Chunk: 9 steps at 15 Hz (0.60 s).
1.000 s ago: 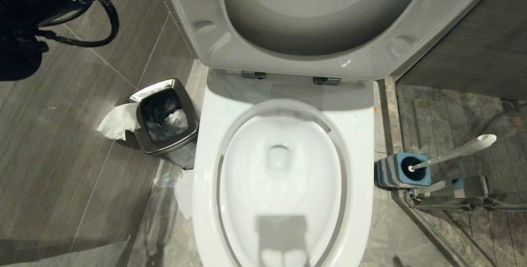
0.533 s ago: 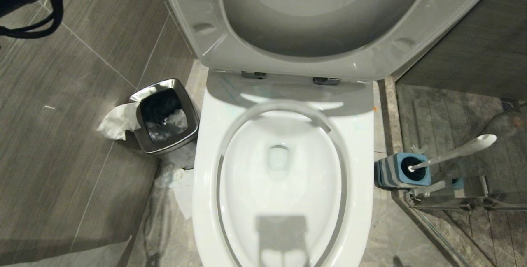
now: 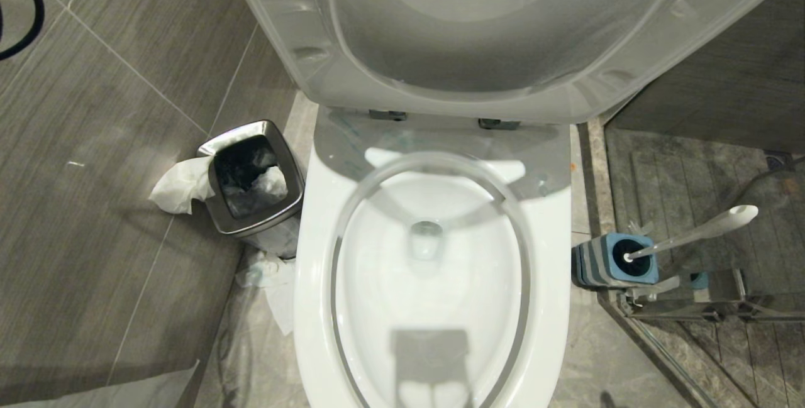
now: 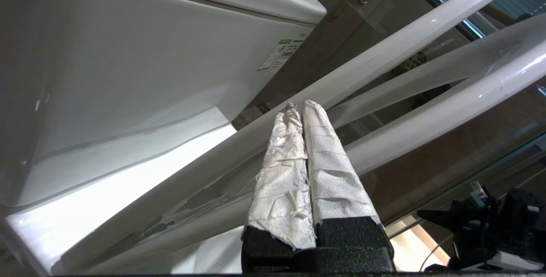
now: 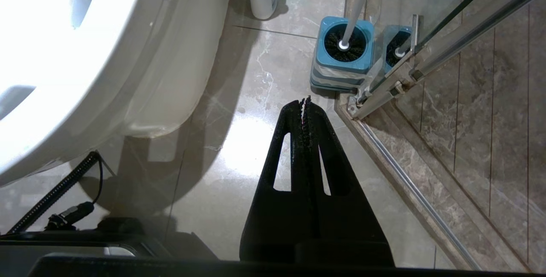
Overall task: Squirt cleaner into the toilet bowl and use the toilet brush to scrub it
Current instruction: Close the toilet lid
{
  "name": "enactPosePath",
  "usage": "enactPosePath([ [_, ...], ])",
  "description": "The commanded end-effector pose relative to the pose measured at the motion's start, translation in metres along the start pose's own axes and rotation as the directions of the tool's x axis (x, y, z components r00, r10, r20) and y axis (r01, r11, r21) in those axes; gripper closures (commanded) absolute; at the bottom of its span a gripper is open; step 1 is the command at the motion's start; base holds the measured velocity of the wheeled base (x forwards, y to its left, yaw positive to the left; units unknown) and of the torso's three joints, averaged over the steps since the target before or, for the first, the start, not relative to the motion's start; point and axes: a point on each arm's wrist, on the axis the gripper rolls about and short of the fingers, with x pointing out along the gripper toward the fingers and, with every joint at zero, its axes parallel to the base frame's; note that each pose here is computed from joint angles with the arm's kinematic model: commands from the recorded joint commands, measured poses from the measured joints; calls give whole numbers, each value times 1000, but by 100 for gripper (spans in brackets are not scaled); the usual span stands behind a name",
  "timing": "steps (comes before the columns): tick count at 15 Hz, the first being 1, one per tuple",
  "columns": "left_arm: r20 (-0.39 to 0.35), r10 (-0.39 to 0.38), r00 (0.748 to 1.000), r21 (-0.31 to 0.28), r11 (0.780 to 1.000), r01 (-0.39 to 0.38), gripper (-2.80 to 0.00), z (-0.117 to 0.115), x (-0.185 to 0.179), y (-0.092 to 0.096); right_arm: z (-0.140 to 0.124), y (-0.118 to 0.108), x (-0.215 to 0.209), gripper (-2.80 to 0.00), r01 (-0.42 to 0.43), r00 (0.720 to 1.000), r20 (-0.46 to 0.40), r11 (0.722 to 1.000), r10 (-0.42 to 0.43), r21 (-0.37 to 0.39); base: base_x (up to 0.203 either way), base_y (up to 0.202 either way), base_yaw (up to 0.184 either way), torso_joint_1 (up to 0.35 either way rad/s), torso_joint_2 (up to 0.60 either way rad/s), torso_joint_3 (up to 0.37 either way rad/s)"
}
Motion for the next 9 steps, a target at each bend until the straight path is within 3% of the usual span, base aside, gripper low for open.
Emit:
enactPosePath([
  [1, 2, -8, 1000, 5, 1000, 8, 0, 8, -4, -14, 0, 0, 0, 0, 0, 1000, -1, 1000, 0, 1, 0, 0, 0, 0, 0, 0],
  [4, -17, 21, 1000, -55, 998, -21, 0, 14, -9, -21, 0, 0, 0, 0, -1, 1000, -1, 1000, 1, 2, 0, 0, 0, 0, 0, 0],
  [9, -17, 44, 999, -59, 997, -45, 0, 25, -13, -24, 0, 0, 0, 0, -1, 1000, 0, 1000, 1, 2, 0, 0, 0, -1, 1, 75],
])
